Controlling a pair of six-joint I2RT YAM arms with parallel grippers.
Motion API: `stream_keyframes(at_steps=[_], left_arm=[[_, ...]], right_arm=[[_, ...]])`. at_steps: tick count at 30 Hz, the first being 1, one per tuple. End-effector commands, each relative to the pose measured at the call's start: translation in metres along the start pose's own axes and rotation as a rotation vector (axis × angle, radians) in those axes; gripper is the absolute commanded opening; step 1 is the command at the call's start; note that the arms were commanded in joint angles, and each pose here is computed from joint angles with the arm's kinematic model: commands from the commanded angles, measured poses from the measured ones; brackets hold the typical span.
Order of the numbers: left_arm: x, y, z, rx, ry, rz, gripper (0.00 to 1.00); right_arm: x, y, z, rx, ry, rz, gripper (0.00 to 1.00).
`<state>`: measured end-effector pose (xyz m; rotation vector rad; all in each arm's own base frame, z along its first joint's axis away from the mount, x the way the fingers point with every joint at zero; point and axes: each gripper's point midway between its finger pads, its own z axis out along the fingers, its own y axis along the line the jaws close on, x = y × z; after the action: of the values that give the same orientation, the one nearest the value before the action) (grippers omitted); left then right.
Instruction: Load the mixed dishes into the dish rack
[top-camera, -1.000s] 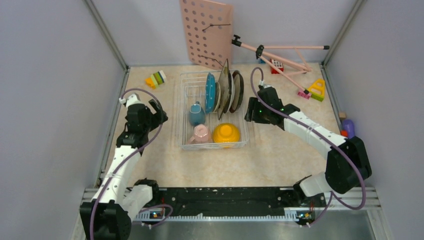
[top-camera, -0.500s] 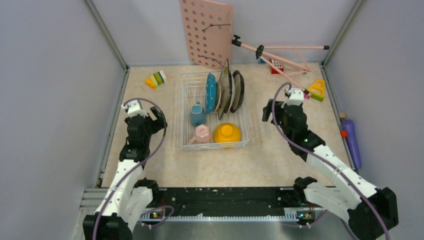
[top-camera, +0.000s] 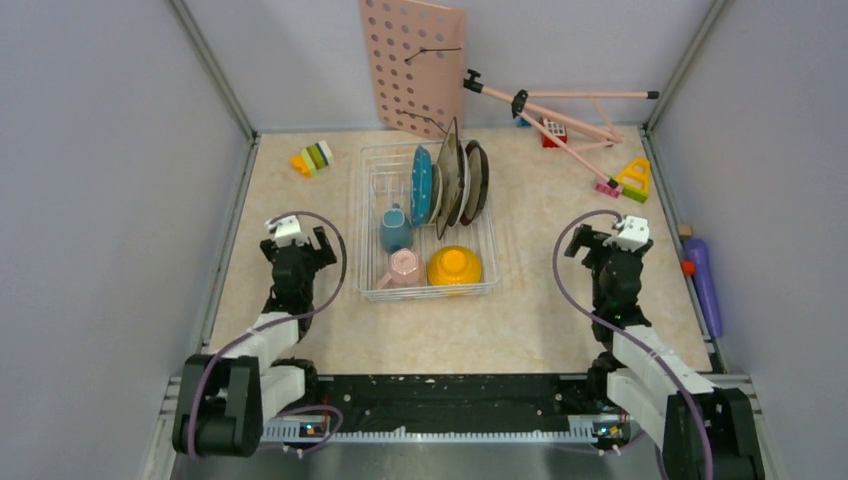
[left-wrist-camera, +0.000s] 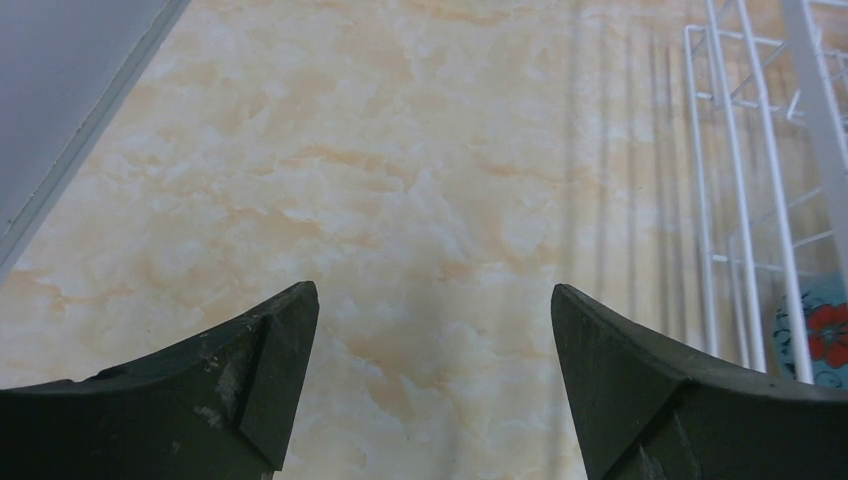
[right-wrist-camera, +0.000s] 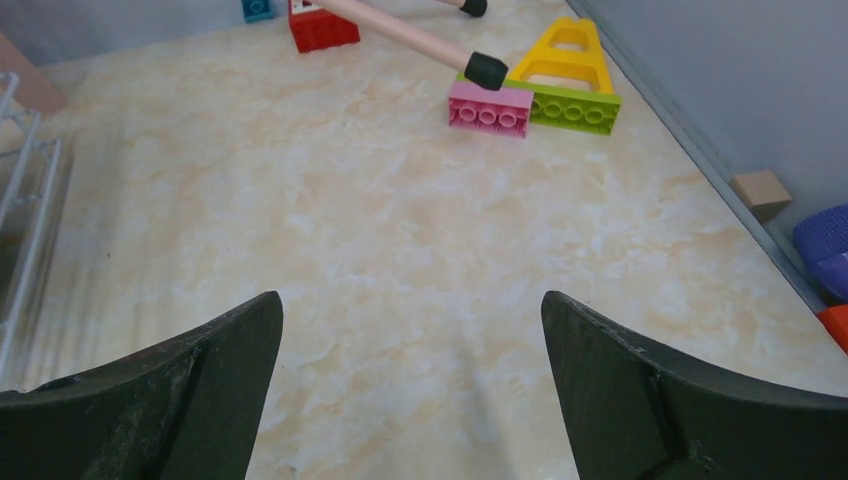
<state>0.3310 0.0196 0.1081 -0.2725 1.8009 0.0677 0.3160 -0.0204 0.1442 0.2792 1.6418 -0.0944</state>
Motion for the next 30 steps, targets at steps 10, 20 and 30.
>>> stream_keyframes(at_steps=[10,20,30], left_arm=[[-0.031,-0.005,0.032,0.017,-0.172,0.080,0.85],[-0.009,0.002,0.058,0.053,-0.088,0.078,0.88],[-0.015,0.002,0.057,0.055,-0.146,0.081,0.98]], right_arm=[[0.021,0.010,0.028,-0.069,-0.125,-0.091,0.98],[0.035,0.003,0.048,-0.011,-0.052,-0.087,0.99],[0.035,0.004,0.048,-0.013,-0.050,-0.087,0.99]])
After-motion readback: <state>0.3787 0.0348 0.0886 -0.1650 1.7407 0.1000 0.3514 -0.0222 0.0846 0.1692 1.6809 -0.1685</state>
